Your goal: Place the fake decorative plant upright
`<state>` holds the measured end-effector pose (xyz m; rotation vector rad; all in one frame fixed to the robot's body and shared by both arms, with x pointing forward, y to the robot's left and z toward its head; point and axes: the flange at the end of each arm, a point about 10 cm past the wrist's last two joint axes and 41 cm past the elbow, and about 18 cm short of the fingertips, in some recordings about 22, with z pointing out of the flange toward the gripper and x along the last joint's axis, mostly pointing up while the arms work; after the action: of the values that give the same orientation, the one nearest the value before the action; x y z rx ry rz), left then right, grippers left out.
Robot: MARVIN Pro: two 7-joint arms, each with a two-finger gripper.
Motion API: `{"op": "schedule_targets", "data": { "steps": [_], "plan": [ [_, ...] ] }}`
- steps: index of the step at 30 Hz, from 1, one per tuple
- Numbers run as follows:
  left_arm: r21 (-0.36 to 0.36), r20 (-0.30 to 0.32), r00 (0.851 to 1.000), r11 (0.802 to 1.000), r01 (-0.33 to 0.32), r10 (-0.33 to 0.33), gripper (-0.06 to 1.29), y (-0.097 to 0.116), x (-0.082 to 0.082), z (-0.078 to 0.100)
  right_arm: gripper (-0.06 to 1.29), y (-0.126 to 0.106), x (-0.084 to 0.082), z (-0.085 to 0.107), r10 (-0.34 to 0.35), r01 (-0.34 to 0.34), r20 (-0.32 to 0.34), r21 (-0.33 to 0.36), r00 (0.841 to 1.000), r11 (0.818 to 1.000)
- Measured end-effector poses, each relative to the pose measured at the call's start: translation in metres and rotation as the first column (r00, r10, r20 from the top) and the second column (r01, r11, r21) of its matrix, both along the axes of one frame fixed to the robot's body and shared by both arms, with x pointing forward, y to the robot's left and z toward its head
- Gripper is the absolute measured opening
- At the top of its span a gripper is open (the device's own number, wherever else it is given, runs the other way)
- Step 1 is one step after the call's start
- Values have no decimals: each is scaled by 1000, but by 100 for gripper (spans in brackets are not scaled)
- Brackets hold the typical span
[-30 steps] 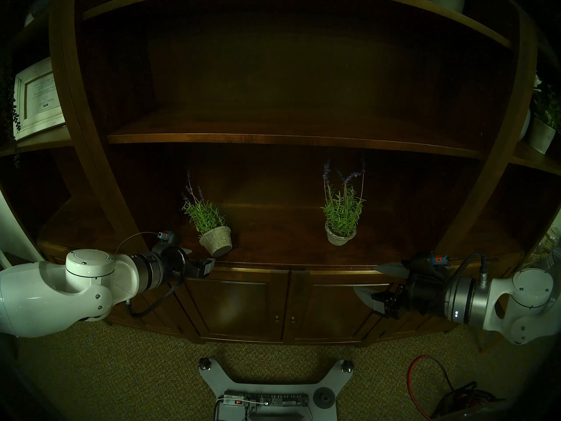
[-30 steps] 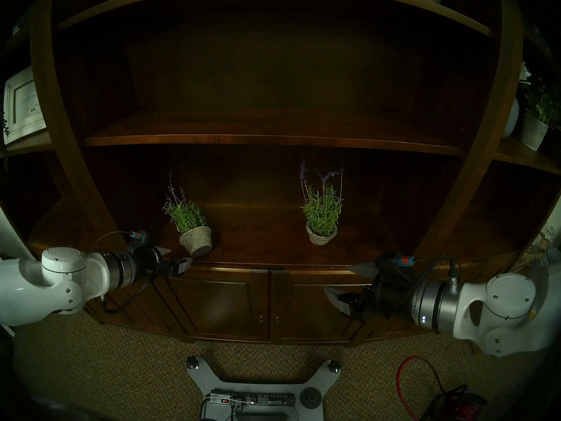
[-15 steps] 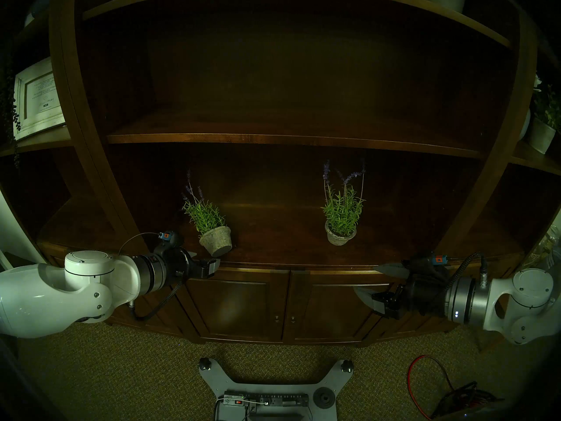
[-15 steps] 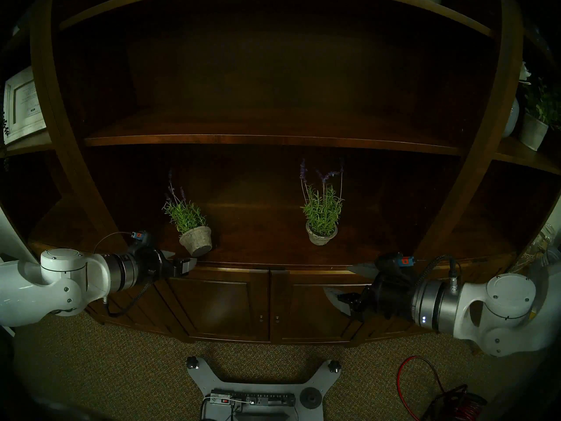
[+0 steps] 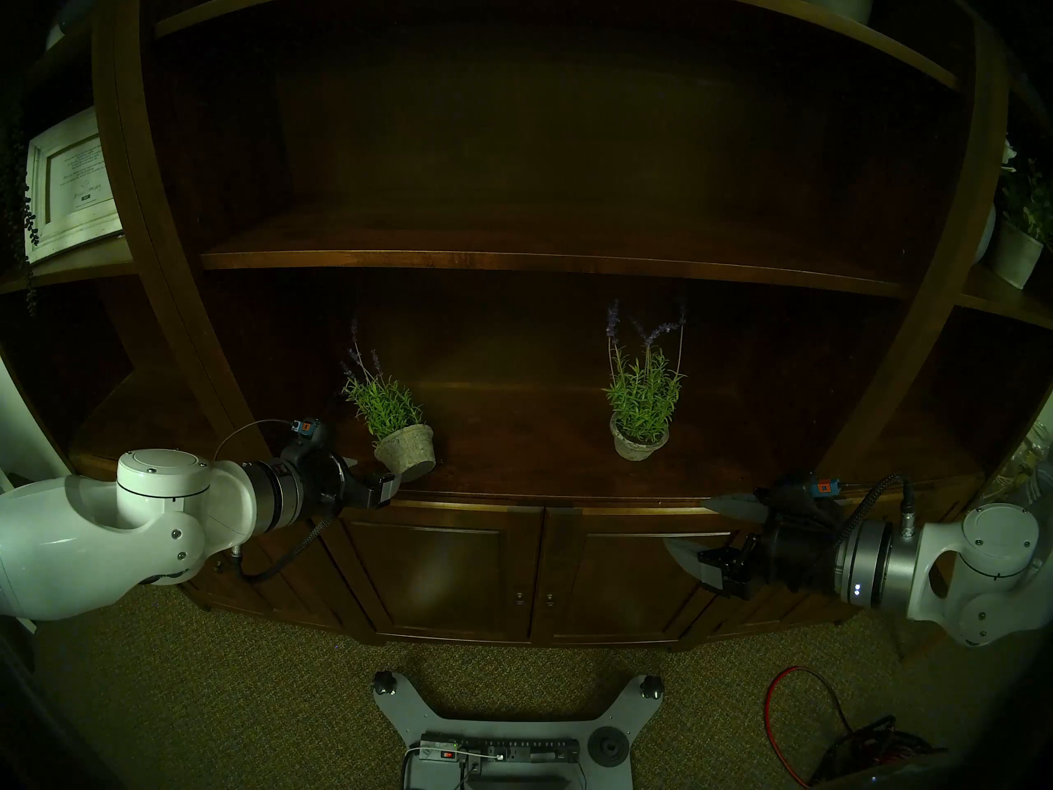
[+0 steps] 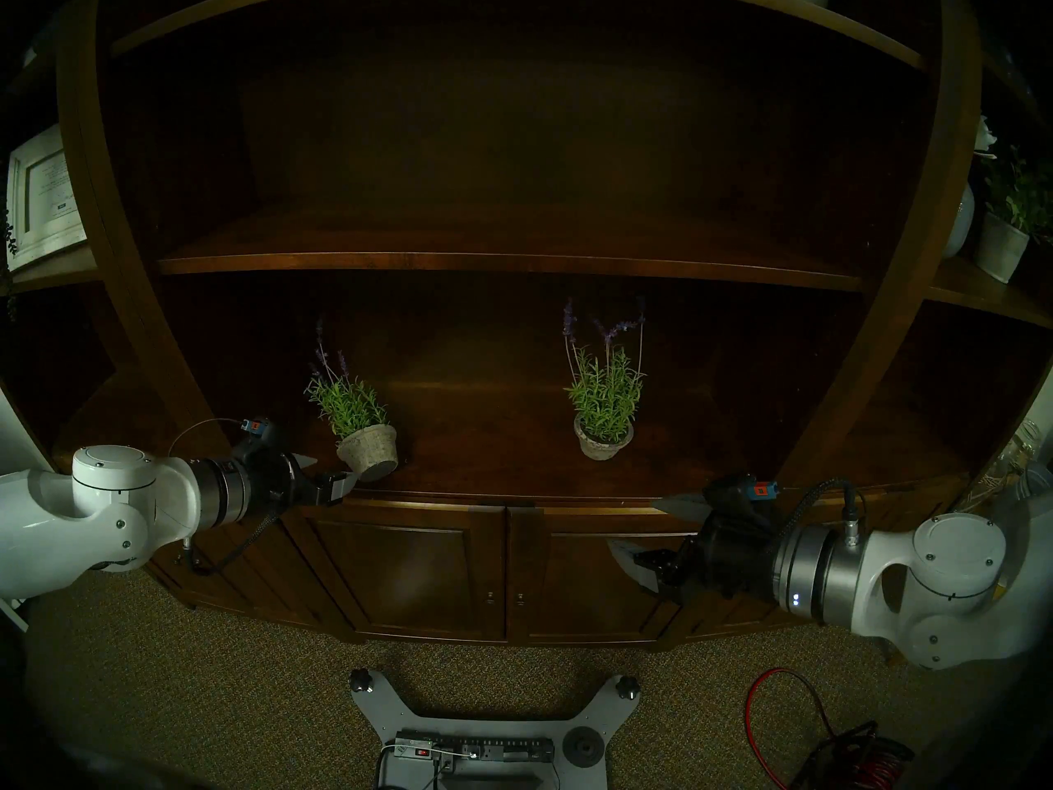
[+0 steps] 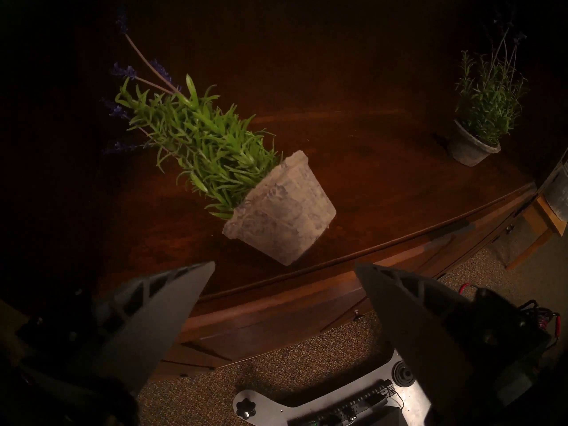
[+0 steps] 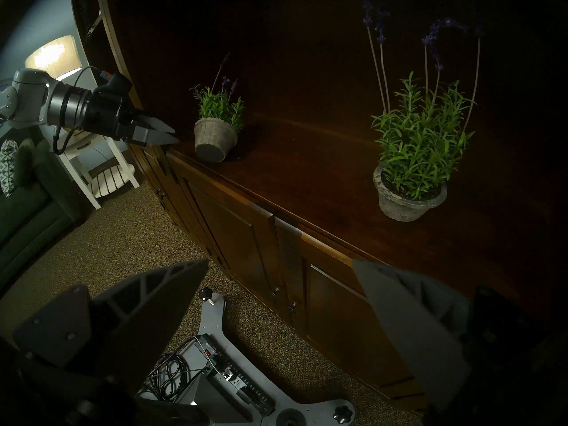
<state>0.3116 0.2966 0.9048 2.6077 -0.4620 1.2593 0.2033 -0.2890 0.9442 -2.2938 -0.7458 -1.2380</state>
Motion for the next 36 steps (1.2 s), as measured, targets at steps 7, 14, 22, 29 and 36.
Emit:
{"op": "schedule_targets", "data": {
  "steps": [7,14,22,29,36],
  "plan": [
    [35,23,998,998,56,-56,123,3,4,2,121,0,0,0,0,0,0,0,1000,1000],
    [54,46,994,994,98,-100,123,1,6,5,121,0,0,0,0,0,0,0,1000,1000],
    [63,54,990,990,124,-128,123,-2,3,-1,121,0,0,0,0,0,0,0,1000,1000],
    [72,65,989,990,125,-129,123,-1,7,-3,121,0,0,0,0,0,0,0,1000,1000],
    [81,73,989,989,121,-127,123,-1,14,-2,121,0,0,0,0,0,0,0,1000,1000]
  ]
}}
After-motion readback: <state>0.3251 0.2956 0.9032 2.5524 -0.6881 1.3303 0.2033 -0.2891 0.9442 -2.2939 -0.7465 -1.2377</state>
